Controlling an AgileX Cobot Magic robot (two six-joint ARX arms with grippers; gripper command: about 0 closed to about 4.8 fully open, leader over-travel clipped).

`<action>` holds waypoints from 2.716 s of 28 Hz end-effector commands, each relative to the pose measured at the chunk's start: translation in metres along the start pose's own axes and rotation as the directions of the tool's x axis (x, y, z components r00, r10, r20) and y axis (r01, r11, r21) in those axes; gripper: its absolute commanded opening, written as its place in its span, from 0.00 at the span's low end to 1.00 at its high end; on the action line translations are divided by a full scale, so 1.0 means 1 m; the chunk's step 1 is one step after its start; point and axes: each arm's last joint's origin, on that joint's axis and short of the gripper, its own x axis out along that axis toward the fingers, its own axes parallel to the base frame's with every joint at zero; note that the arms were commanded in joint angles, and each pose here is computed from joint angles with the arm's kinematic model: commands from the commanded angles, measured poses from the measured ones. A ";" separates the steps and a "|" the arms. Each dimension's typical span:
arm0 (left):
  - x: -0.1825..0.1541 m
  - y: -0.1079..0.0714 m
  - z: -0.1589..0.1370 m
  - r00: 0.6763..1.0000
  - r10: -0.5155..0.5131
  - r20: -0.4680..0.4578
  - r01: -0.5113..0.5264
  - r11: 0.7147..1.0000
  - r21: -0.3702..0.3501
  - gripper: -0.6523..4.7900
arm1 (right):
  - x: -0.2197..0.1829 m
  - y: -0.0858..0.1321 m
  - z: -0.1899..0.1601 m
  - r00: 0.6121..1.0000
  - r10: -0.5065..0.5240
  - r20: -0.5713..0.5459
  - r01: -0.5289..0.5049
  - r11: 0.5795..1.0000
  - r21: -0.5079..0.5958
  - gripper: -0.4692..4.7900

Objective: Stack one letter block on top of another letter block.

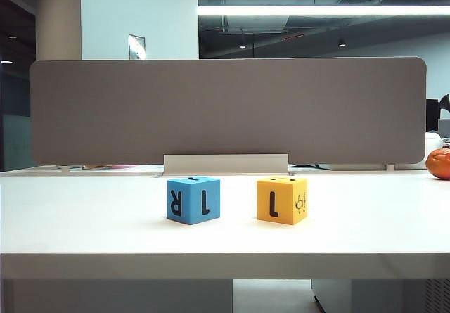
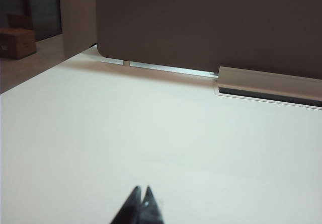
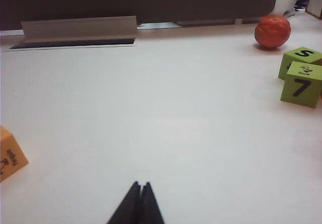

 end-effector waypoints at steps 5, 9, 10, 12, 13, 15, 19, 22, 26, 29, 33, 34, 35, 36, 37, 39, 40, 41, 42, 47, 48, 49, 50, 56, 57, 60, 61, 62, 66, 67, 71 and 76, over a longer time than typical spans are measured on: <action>0.000 0.000 0.002 1.000 -0.005 0.017 0.005 1.000 0.003 0.11 | 0.000 0.005 0.000 0.987 0.162 0.001 -0.162 0.987 0.003 0.09; 0.000 0.000 0.002 1.000 -0.004 0.013 0.004 1.000 0.003 0.11 | -0.001 0.009 0.000 0.955 0.295 -0.007 -0.295 0.955 0.003 0.09; 0.000 0.000 0.002 1.000 -0.004 0.013 0.004 1.000 0.003 0.11 | -0.001 0.009 0.000 0.949 0.315 -0.008 -0.315 0.949 0.003 0.09; 0.000 0.000 0.002 1.000 -0.005 0.012 0.005 1.000 0.003 0.11 | -0.002 0.010 -0.001 0.934 0.356 -0.010 -0.356 0.935 0.004 0.09; 0.000 0.000 0.002 1.000 -0.004 0.012 0.004 1.000 0.003 0.11 | -0.002 0.011 -0.001 0.929 0.370 -0.011 -0.370 0.929 0.004 0.09; 0.000 0.000 0.002 1.000 -0.004 0.008 0.004 1.000 0.004 0.11 | -0.002 0.012 -0.001 0.918 0.397 -0.012 -0.397 0.918 0.004 0.09; 0.000 0.000 -0.002 1.000 -0.001 -0.024 0.001 1.000 0.004 0.11 | -0.003 0.014 -0.001 0.876 0.481 -0.017 -0.481 0.877 0.006 0.09; 0.000 0.000 -0.005 0.998 -0.007 -0.062 0.007 1.000 0.004 0.11 | -0.005 0.016 -0.001 0.826 0.563 -0.022 -0.563 0.826 0.008 0.09; -0.001 -0.001 -0.009 0.993 -0.059 -0.104 0.059 0.998 -0.001 0.11 | -0.006 0.018 -0.001 0.788 0.615 -0.028 -0.615 0.789 0.012 0.09; -0.001 -0.003 -0.009 0.985 -0.133 -0.112 0.132 0.991 -0.010 0.11 | -0.006 0.018 -0.002 0.784 0.620 -0.032 -0.620 0.785 0.015 0.09; -0.001 -0.006 -0.009 0.968 -0.222 -0.114 0.217 0.975 -0.054 0.11 | -0.006 0.018 -0.002 0.784 0.620 -0.033 -0.620 0.785 0.016 0.09; -0.002 -0.006 -0.008 0.964 -0.241 -0.113 0.235 0.970 -0.067 0.11 | -0.006 0.018 -0.002 0.784 0.620 -0.034 -0.620 0.785 0.016 0.09; -0.002 -0.007 -0.008 0.961 -0.256 -0.108 0.249 0.966 -0.069 0.11 | -0.006 0.018 -0.002 0.784 0.620 -0.034 -0.620 0.785 0.016 0.09; -0.002 -0.008 -0.007 0.957 -0.273 -0.100 0.267 0.961 -0.069 0.11 | -0.006 0.018 -0.002 0.784 0.620 -0.034 -0.620 0.785 0.016 0.09; -0.002 -0.008 -0.004 0.951 -0.299 -0.081 0.294 0.953 -0.066 0.11 | -0.006 0.018 -0.002 0.784 0.620 -0.034 -0.620 0.785 0.016 0.09; -0.002 -0.010 0.001 0.939 -0.341 -0.049 0.338 0.939 -0.070 0.11 | -0.006 0.018 -0.002 0.784 0.620 -0.034 -0.620 0.785 0.016 0.09; -0.003 -0.011 0.005 0.932 -0.361 -0.036 0.357 0.931 -0.076 0.11 | -0.006 0.018 -0.002 0.784 0.620 -0.034 -0.620 0.785 0.016 0.09; -0.004 -0.012 0.009 0.929 -0.370 -0.026 0.367 0.927 -0.078 0.11 | -0.006 0.018 -0.002 0.784 0.620 -0.034 -0.620 0.785 0.016 0.09; -0.005 -0.012 0.014 0.926 -0.378 -0.014 0.376 0.923 -0.080 0.11 | -0.006 0.018 -0.002 0.784 0.620 -0.034 -0.620 0.785 0.016 0.09; -0.014 -0.016 0.056 0.910 -0.398 0.119 0.408 0.909 -0.080 0.11 | -0.006 0.017 -0.002 0.801 0.598 -0.032 -0.598 0.801 0.014 0.09; -0.016 -0.017 0.069 0.906 -0.400 0.141 0.412 0.908 -0.071 0.11 | -0.006 0.017 -0.002 0.802 0.596 -0.032 -0.596 0.803 0.014 0.09; -0.016 -0.018 0.075 0.904 -0.401 0.148 0.414 0.908 -0.068 0.11 | -0.006 0.017 -0.002 0.802 0.596 -0.031 -0.596 0.803 0.014 0.09; -0.015 -0.019 0.086 0.904 -0.401 0.150 0.414 0.908 -0.066 0.11 | -0.006 0.017 -0.002 0.802 0.596 -0.032 -0.596 0.803 0.014 0.09; 0.001 -0.023 0.112 0.877 -0.455 0.151 0.467 0.883 -0.047 0.11 | -0.006 0.017 -0.002 0.802 0.596 -0.032 -0.596 0.803 0.014 0.09; 0.004 -0.024 0.114 0.871 -0.466 0.155 0.477 0.878 -0.042 0.11 | -0.006 0.017 -0.002 0.802 0.596 -0.032 -0.596 0.803 0.014 0.09; 0.017 -0.025 0.119 0.857 -0.496 0.142 0.506 0.862 -0.041 0.11 | -0.006 0.017 -0.002 0.802 0.596 -0.032 -0.596 0.803 0.014 0.09; 0.021 -0.025 0.119 0.859 -0.495 0.130 0.504 0.862 -0.049 0.11 | -0.006 0.017 -0.002 0.802 0.596 -0.032 -0.596 0.803 0.014 0.09; 0.026 -0.026 0.118 0.862 -0.495 0.111 0.503 0.862 -0.058 0.11 | -0.006 0.017 -0.002 0.802 0.596 -0.032 -0.596 0.803 0.014 0.09; 0.044 -0.030 0.115 0.858 -0.513 0.036 0.514 0.852 -0.100 0.11 | -0.006 0.017 -0.002 0.802 0.596 -0.031 -0.596 0.803 0.013 0.09; 0.050 -0.032 0.114 0.852 -0.523 0.014 0.521 0.846 -0.112 0.11 | -0.006 0.017 -0.002 0.802 0.596 -0.031 -0.596 0.803 0.013 0.09; 0.075 -0.050 0.107 0.801 -0.593 -0.081 0.576 0.800 -0.166 0.11 | -0.006 0.017 -0.002 0.802 0.596 -0.031 -0.596 0.803 0.013 0.09; 0.105 -0.081 0.092 0.711 -0.673 -0.205 0.653 0.740 -0.164 0.11 | -0.006 0.017 -0.002 0.802 0.596 -0.031 -0.596 0.803 0.014 0.09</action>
